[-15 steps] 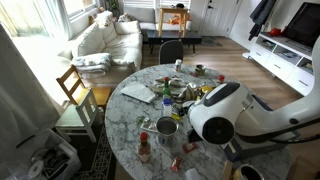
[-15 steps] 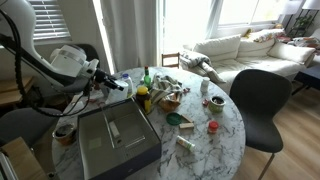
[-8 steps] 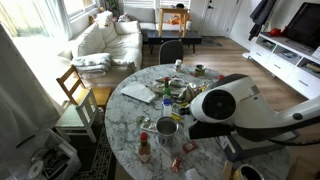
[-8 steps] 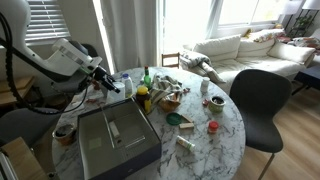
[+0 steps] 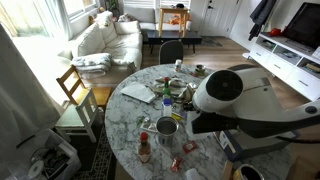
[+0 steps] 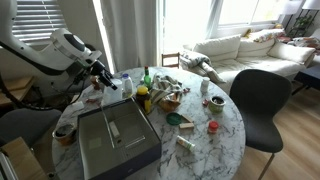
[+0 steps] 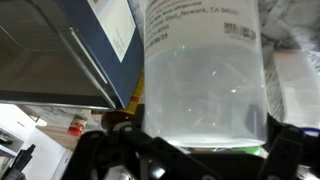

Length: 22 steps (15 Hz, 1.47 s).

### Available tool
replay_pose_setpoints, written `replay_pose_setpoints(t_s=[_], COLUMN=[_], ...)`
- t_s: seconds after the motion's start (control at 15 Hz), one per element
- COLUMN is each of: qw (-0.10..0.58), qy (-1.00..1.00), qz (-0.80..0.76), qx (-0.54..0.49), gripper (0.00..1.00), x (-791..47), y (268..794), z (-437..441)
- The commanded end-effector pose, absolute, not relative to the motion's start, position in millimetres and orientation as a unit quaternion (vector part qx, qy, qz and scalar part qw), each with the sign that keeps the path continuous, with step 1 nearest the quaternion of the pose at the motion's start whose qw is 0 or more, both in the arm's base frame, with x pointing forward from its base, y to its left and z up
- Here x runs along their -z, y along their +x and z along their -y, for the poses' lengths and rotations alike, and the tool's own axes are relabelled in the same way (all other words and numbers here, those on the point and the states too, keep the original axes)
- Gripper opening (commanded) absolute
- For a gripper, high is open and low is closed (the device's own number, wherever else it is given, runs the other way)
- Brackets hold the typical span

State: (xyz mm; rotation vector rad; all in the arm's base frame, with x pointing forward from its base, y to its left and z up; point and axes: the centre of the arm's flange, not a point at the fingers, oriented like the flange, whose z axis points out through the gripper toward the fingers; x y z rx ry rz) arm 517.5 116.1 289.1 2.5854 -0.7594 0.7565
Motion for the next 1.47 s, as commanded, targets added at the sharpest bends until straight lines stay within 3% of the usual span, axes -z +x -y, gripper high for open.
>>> replay_pose_setpoints(t_s=[0.0, 0.27, 0.4, 0.93, 1.13, 1.4], qw=[0.138, 0.076, 0.101, 0.322, 0.343, 0.306], qy=[0.919, 0.934, 0.927, 0.842, 0.822, 0.843], qz=[0.260, 0.248, 0.256, 0.264, 0.272, 0.259], qx=[-0.262, -0.246, -0.254, -0.342, -0.363, -0.358], gripper=[1.00, 1.00, 1.00, 1.00, 1.00, 1.00], x=[-312.7, -299.2, -294.1, -276.0, -262.0, -231.7], y=[503.5, 507.3, 507.5, 518.1, 516.2, 514.6], z=[-113.3, -119.6, -119.6, -137.4, -150.3, -163.8])
